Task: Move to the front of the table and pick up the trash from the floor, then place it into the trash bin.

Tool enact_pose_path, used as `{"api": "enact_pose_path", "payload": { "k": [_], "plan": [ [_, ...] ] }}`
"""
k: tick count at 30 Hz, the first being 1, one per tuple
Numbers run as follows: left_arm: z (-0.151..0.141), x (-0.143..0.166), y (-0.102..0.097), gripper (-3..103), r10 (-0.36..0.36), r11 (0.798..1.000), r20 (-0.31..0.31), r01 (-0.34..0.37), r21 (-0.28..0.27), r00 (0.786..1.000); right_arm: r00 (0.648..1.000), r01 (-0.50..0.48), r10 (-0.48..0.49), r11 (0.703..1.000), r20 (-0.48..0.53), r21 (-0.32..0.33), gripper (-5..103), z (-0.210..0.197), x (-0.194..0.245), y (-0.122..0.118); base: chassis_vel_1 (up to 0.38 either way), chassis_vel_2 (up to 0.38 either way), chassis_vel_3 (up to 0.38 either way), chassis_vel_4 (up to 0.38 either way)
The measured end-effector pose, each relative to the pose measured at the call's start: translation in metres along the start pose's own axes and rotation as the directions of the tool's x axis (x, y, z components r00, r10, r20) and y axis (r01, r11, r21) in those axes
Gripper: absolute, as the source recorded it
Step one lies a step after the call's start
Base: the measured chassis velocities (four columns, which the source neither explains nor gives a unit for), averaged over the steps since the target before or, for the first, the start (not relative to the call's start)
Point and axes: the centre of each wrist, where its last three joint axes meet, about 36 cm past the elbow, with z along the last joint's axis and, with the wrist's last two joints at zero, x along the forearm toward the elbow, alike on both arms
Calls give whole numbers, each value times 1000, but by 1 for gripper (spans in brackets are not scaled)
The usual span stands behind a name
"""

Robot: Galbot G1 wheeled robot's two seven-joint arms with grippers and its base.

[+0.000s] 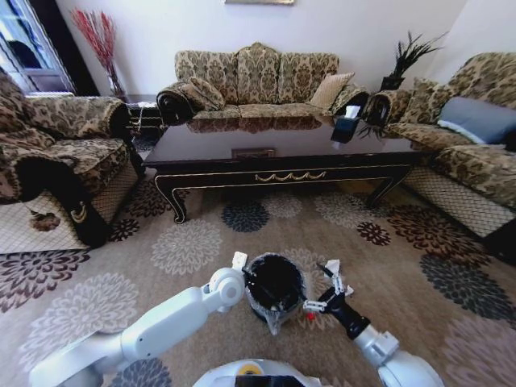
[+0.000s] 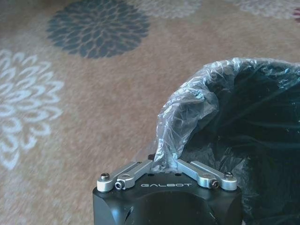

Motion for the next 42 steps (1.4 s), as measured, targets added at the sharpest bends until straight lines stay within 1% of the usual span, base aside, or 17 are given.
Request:
{"api": "enact_pose_path", "payload": {
  "k": [2, 5, 7, 9, 11, 12, 17, 18, 22, 23, 26, 27, 31, 32, 37, 38, 42],
  "plan": [
    [4, 1, 4, 0, -4, 1000, -3, 4, 8, 1000, 1000, -21, 21, 1000, -4, -8, 100, 4, -2, -5, 0, 0, 0, 0],
    [14, 5, 18, 0, -23, 999, -9, 23, 35, 1000, 992, -121, 120, 991, -22, -48, 100, 18, -7, -28, 0, 0, 0, 0],
    [17, 6, 22, 0, -27, 999, -12, 28, 44, 1000, 989, -146, 144, 987, -28, -63, 100, 21, -8, -34, 0, 0, 0, 0],
    [24, 9, 32, 0, -40, 997, -15, 41, 65, 999, 978, -205, 201, 974, -56, -94, 100, 33, -11, -49, 0, 0, 0, 0],
    [30, 10, 40, 0, -49, 995, -16, 50, 90, 999, 968, -245, 238, 965, -82, -97, 100, 46, -14, -63, 0, 0, 0, 0],
    [30, 10, 40, 0, -49, 995, -16, 50, 90, 999, 968, -245, 238, 965, -82, -97, 100, 46, -14, -63, 0, 0, 0, 0],
    [45, 18, 51, 0, -69, 986, -21, 72, 152, 997, 926, -363, 336, 918, -169, -162, 100, 90, -21, -89, 0, 0, 0, 0],
    [45, 18, 51, 0, -69, 986, -21, 72, 152, 997, 926, -363, 336, 918, -169, -162, 100, 90, -21, -89, 0, 0, 0, 0],
    [51, 26, 65, 0, -97, 977, -24, 100, 190, 995, 892, -428, 378, 881, -245, -199, 100, 120, -27, -99, 0, 0, 0, 0],
    [51, 26, 65, 0, -97, 977, -24, 100, 190, 995, 892, -428, 378, 881, -245, -199, 100, 120, -27, -99, 0, 0, 0, 0],
    [55, 31, 73, 0, -113, 974, -23, 116, 195, 993, 845, -495, 419, 848, -332, -190, 100, 151, -30, -106, 0, 0, 0, 0],
    [55, 31, 73, 0, -113, 974, -23, 116, 195, 993, 845, -495, 419, 848, -332, -190, 100, 151, -30, -106, 0, 0, 0, 0],
    [57, 37, 77, 0, -123, 974, -17, 124, 192, 992, 792, -553, 452, 816, -410, -169, 100, 183, -31, -111, 0, 0, 0, 0],
    [57, 37, 77, 0, -123, 974, -17, 124, 192, 992, 792, -553, 452, 816, -410, -169, 100, 183, -31, -111, 0, 0, 0, 0],
    [59, 40, 77, 0, -124, 973, -18, 125, 193, 992, 745, -606, 474, 775, -470, -179, 100, 203, -29, -112, 0, 0, 0, 0],
    [59, 40, 77, 0, -124, 973, -18, 125, 193, 992, 745, -606, 474, 775, -470, -179, 100, 203, -29, -112, 0, 0, 0, 0],
    [60, 42, 74, 0, -116, 974, -14, 117, 195, 993, 709, -631, 469, 755, -527, -177, 100, 225, -23, -111, 0, 0, 0, 0]
  ]
}}
